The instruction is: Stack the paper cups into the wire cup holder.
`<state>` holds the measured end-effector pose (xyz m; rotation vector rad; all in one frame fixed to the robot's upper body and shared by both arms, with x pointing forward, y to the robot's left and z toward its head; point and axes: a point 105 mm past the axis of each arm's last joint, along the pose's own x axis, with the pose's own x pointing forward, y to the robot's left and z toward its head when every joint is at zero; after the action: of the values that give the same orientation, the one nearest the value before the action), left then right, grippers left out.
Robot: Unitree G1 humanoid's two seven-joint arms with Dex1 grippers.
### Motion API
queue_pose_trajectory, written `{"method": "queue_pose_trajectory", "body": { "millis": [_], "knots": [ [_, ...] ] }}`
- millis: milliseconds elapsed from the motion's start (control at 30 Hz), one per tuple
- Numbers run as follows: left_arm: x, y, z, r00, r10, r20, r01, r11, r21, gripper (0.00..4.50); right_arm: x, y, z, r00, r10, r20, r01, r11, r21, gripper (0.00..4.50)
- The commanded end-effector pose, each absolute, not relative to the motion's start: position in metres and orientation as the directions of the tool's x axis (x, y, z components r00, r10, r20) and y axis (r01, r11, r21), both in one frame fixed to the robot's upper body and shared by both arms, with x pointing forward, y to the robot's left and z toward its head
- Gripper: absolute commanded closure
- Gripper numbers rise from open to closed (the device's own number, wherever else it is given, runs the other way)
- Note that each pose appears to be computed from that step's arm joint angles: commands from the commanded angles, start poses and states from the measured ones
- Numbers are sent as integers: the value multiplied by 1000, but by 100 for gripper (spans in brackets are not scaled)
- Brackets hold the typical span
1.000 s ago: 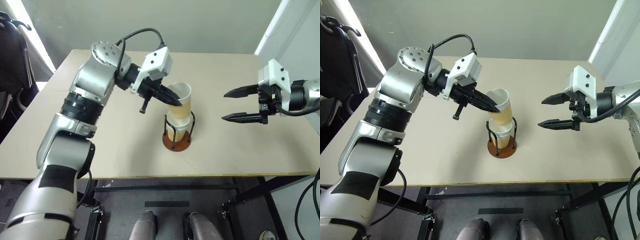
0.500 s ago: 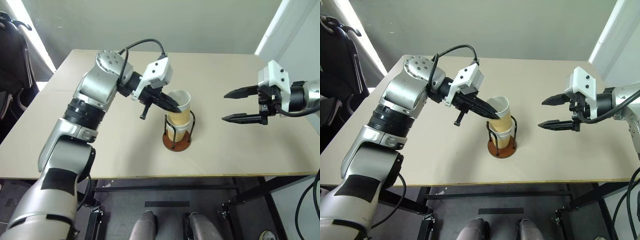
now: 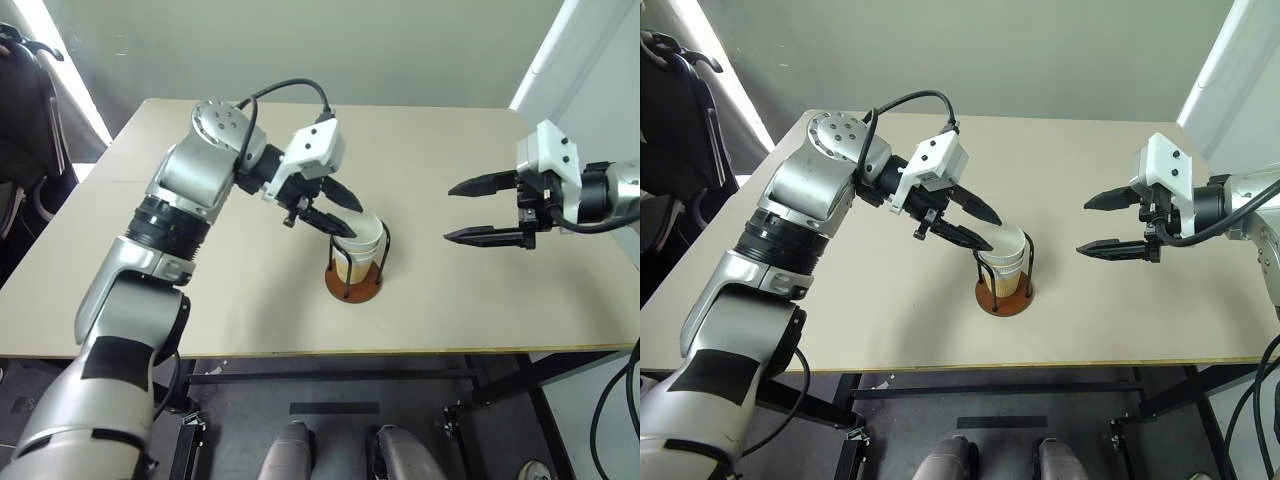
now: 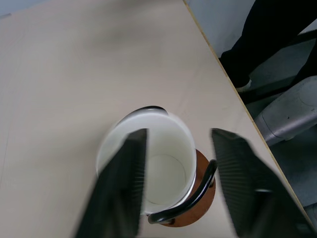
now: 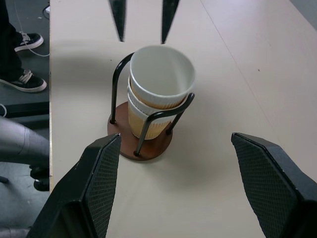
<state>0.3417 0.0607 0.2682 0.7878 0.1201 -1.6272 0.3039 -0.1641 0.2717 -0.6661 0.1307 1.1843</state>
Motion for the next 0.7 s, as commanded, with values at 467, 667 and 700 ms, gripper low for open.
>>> {"method": "queue_pose_trajectory", "body": {
  "millis": [467, 667, 700],
  "knots": [
    [402, 78, 300, 483, -867, -124, 769, 352, 534, 2, 361, -162, 297, 590, 796, -138, -738, 462, -492, 90],
    [428, 117, 294, 710, -704, 3, 619, 627, 472, 2, 390, -160, 272, 656, 749, -94, -705, 563, -432, 90],
    [430, 122, 293, 731, -682, 12, 599, 650, 469, 2, 394, -160, 269, 667, 740, -91, -700, 580, -416, 90]
  ]
}}
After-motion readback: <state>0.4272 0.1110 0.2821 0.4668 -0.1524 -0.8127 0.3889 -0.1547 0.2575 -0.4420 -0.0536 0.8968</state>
